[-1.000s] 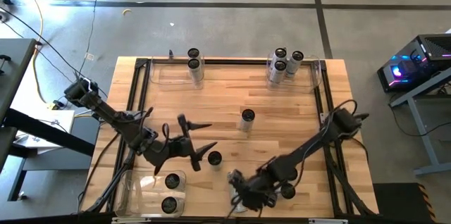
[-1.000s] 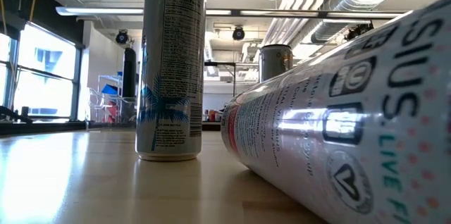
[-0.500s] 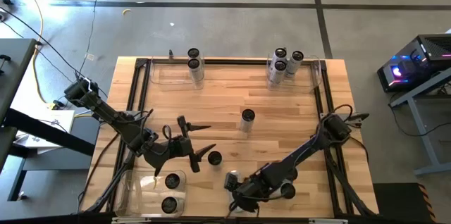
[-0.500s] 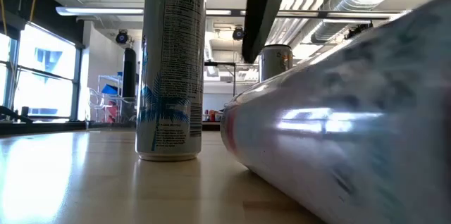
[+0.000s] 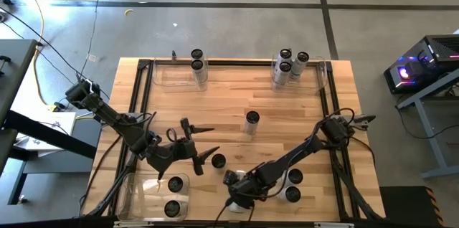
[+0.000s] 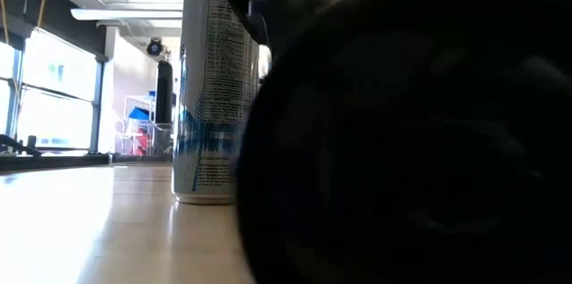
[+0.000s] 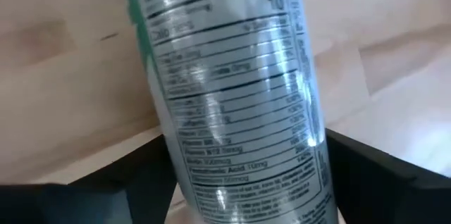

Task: Sort soda cans
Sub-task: Put the white-pink soda can into the bottom left transparent bin

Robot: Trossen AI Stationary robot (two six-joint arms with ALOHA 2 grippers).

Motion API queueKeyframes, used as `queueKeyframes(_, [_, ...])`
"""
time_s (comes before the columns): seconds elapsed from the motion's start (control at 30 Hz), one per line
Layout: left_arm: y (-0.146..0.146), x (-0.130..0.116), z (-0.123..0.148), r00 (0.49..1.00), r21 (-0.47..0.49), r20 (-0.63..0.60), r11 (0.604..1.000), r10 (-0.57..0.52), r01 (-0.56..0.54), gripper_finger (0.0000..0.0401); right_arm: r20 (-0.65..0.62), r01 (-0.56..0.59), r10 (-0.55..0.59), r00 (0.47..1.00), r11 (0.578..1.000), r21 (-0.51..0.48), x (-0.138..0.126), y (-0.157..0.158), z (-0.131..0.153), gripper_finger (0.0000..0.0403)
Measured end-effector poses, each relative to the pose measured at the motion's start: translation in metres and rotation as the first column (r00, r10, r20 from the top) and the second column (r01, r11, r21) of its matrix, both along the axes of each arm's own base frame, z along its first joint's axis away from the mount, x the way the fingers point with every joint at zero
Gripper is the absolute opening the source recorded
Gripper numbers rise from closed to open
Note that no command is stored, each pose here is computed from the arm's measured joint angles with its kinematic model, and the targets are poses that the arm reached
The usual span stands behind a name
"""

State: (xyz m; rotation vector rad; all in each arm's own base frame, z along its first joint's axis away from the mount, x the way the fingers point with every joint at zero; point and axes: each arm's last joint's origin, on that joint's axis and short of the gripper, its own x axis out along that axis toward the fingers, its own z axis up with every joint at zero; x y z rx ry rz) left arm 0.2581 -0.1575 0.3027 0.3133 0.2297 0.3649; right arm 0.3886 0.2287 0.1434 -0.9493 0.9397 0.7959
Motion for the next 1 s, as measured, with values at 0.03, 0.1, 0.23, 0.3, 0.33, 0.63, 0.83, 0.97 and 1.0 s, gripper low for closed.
queueKeyframes(0.03, [0.000, 0.000, 0.000, 1.000, -0.002, -0.002, 1.000, 0.001, -0.001, 0.0281, -0.001, 0.027, -0.027, 1.000, 1.000, 0.006, 0.000, 0.000, 0.000, 0.0291])
queueKeyframes(0.1, [0.000, 0.000, -0.001, 1.000, -0.004, -0.003, 1.000, 0.001, -0.001, 0.0281, 0.004, 0.089, -0.090, 0.996, 0.996, 0.020, 0.001, 0.000, 0.000, 0.0263])
queueKeyframes(0.23, [0.000, 0.000, -0.001, 1.000, -0.003, -0.003, 1.000, 0.001, -0.001, 0.0281, -0.026, 0.179, -0.179, 0.984, 0.983, 0.030, -0.002, 0.000, 0.000, 0.0237])
queueKeyframes(0.3, [0.000, 0.000, -0.001, 1.000, -0.003, -0.003, 1.000, 0.002, -0.002, 0.0281, -0.047, 0.210, -0.209, 0.977, 0.977, 0.026, -0.005, 0.001, 0.000, 0.0237])
queueKeyframes(0.33, [0.000, 0.000, -0.001, 1.000, -0.003, -0.002, 1.000, 0.002, -0.002, 0.0281, -0.056, 0.226, -0.224, 0.973, 0.974, 0.024, -0.007, 0.002, 0.000, 0.0237])
queueKeyframes(0.63, [0.000, 0.000, -0.001, 1.000, -0.004, -0.002, 1.000, 0.002, -0.002, 0.0281, -0.098, 0.342, -0.334, 0.938, 0.935, 0.092, -0.032, -0.009, 0.040, 0.0237])
queueKeyframes(0.83, [0.001, -0.001, -0.003, 1.000, -0.018, -0.011, 1.000, 0.007, -0.007, 0.0281, 0.031, 0.469, -0.480, 0.877, 0.867, 0.165, -0.075, -0.040, 0.073, 0.0237])
queueKeyframes(0.97, [0.001, -0.001, -0.004, 1.000, -0.025, -0.017, 1.000, 0.011, -0.011, 0.0281, 0.182, 0.496, -0.574, 0.798, 0.798, 0.341, -0.105, -0.062, 0.109, 0.0237])
queueKeyframes(1.0, [0.001, -0.001, -0.004, 1.000, -0.025, -0.017, 1.000, 0.011, -0.011, 0.0281, 0.200, 0.504, -0.594, 0.779, 0.783, 0.365, -0.113, -0.068, 0.113, 0.0237])
